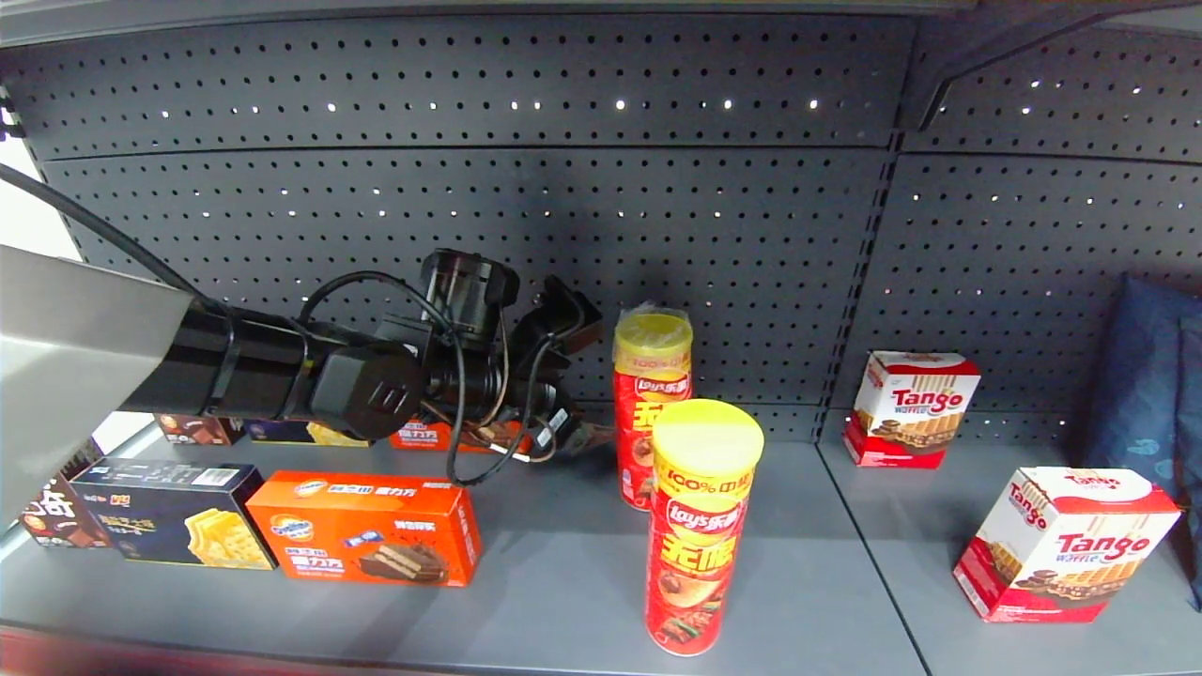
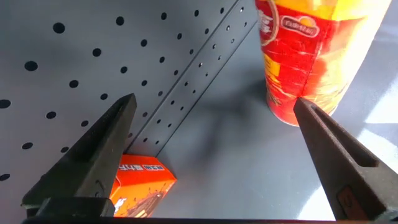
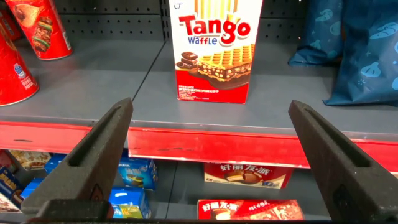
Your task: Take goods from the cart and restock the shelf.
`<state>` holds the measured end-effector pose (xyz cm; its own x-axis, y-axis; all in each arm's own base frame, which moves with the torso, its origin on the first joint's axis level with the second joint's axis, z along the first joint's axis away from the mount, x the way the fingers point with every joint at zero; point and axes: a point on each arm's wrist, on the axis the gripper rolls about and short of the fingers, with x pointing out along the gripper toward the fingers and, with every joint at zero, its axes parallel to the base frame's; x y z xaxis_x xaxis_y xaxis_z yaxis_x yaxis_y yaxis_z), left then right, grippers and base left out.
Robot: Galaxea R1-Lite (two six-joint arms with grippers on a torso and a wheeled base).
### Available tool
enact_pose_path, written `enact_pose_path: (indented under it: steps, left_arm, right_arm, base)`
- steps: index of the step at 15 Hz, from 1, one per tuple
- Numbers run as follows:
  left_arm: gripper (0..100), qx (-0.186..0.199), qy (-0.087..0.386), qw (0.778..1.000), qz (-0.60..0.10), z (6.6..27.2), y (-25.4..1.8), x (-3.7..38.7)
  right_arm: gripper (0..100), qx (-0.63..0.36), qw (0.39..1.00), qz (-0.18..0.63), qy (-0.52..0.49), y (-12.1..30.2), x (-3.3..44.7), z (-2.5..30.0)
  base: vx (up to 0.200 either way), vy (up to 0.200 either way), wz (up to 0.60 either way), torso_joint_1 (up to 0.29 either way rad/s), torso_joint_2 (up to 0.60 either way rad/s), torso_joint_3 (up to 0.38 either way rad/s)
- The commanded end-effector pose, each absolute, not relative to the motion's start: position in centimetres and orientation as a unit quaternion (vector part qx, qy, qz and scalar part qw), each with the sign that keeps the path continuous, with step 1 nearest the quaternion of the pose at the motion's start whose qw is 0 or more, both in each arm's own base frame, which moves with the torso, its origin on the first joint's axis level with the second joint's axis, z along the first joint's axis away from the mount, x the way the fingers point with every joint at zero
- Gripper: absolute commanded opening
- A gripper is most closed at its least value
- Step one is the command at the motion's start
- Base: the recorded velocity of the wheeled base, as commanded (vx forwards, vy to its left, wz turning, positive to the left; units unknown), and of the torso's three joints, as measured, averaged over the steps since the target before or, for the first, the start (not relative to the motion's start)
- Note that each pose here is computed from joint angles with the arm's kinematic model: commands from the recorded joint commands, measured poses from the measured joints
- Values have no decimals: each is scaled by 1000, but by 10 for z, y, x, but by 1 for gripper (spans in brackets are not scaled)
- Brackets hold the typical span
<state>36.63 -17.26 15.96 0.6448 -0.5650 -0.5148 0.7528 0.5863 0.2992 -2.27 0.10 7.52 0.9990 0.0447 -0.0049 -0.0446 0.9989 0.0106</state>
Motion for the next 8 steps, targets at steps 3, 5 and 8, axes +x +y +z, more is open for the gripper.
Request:
enact_pose_path:
  steps: [3, 5, 8]
  left_arm:
    - [100, 253, 185, 871, -378, 160, -173, 366]
    - [100, 253, 180, 873, -376, 160, -172, 367]
    - [100, 251, 183, 875, -370, 159, -166, 368]
  right_arm:
    - [100, 5, 1000, 23, 3, 1, -23, 75]
    - [100, 5, 1000, 23, 3, 1, -23, 75]
    - [100, 5, 1000, 23, 3, 1, -23, 75]
  base:
    - [0, 0, 0, 0, 0, 0]
    - [0, 0, 0, 0, 0, 0]
    - [0, 0, 0, 0, 0, 0]
